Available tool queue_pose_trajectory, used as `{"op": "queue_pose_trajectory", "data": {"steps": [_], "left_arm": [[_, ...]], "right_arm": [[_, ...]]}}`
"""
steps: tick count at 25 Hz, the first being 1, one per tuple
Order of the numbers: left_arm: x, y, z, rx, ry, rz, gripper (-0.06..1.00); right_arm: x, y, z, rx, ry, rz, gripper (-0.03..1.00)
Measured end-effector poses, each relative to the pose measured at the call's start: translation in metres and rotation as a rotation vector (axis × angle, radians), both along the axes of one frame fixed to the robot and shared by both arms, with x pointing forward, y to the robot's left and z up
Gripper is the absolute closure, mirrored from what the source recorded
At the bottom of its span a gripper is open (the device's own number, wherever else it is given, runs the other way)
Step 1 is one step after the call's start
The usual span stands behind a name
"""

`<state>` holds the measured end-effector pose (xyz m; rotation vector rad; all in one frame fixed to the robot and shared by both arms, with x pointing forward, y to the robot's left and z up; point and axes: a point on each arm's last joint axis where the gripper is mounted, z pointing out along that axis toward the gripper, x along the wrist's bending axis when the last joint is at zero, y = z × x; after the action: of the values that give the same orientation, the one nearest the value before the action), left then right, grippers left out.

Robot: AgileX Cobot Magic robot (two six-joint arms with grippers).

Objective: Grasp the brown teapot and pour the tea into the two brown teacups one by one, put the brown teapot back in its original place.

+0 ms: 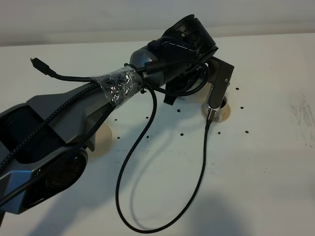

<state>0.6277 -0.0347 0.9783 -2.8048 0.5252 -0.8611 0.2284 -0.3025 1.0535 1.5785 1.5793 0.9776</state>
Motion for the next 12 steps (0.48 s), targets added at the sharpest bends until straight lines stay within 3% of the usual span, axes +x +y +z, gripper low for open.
{"op": "queue_pose_trajectory", "data": {"steps": [6,12], "left_arm": [[-0.001,0.004,-0.002,-0.091,0.045,0.146,0.94],[-0.012,0.011,0.016,-0.208,0.127,0.353,0.94]], "right_arm": [[0.000,0.000,0.000,0.000,0.000,0.000,0.48],[0.000,0.000,0.000,0.000,0.000,0.000,0.48]]}}
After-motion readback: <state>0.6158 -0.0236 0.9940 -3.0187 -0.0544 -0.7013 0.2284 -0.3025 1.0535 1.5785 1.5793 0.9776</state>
